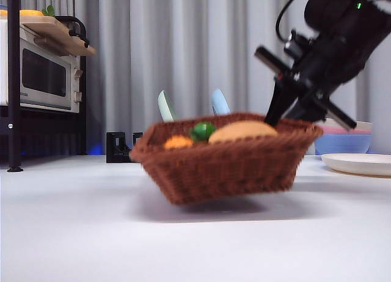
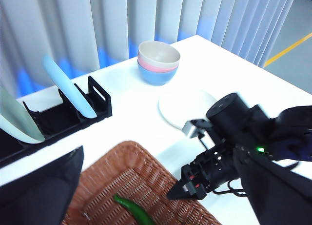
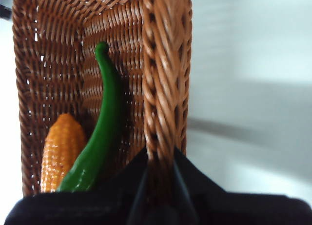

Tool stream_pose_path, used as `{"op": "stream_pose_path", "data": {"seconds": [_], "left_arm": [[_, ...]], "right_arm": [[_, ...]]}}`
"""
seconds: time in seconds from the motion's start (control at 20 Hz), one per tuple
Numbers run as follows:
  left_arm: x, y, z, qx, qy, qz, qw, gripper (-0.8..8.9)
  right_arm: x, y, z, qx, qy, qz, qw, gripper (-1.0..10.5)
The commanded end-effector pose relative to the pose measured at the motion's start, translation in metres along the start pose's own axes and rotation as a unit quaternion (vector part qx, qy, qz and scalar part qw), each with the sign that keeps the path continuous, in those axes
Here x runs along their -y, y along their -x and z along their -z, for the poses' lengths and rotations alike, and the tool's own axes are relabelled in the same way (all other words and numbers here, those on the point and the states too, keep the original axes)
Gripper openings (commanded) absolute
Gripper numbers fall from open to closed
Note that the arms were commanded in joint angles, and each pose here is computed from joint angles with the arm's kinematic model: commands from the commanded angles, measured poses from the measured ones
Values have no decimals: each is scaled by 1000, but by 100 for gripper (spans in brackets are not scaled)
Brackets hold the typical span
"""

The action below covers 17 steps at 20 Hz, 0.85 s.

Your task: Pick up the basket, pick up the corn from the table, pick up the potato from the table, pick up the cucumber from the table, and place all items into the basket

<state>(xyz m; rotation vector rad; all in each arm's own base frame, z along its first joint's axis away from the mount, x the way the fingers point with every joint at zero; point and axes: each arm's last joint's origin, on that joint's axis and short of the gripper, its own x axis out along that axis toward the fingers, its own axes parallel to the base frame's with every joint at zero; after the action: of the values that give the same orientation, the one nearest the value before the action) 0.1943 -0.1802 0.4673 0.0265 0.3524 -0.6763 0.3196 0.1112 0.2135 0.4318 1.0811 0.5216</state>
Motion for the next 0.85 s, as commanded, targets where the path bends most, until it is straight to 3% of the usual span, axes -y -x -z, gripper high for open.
{"op": "stream_pose_path", "data": {"seconds": [0.05, 0.15, 0.25, 0.35, 0.45, 0.6, 0.65, 0.75, 0.8, 0.85], "left_arm": [[-2, 13, -3, 11, -17, -6, 1000, 628], [-2, 23, -2, 11, -20, -16, 1000, 628], [-3, 29, -1, 4, -29, -18, 999, 628], [-4, 32, 2, -10, -46, -30, 998, 627], [-6, 32, 7, -35, -68, -54, 996, 624], [-12, 35, 17, -89, -104, -128, 982, 606], [-13, 36, 20, -109, -117, -151, 975, 489], [-16, 39, 26, -145, -138, -178, 963, 100], [-17, 41, 29, -158, -142, -183, 960, -11], [-17, 43, 31, -167, -141, -183, 958, -8]], "right_arm": [[5, -12, 0, -13, -19, -2, 1000, -16], [8, -16, 1, -20, -24, 2, 1000, 22], [8, -16, 1, -19, -24, 6, 1000, 243], [11, -16, 2, -11, -35, 39, 999, 490], [14, -12, 3, -17, -35, 57, 998, 537], [7, 9, 4, -11, 0, 67, 998, 535], [1, 20, 5, 2, 15, 71, 997, 531], [-13, 47, 5, 41, 51, 74, 995, 471], [-22, 64, 6, 66, 74, 72, 992, 329], [-29, 78, 8, 86, 92, 66, 990, 189]]}}
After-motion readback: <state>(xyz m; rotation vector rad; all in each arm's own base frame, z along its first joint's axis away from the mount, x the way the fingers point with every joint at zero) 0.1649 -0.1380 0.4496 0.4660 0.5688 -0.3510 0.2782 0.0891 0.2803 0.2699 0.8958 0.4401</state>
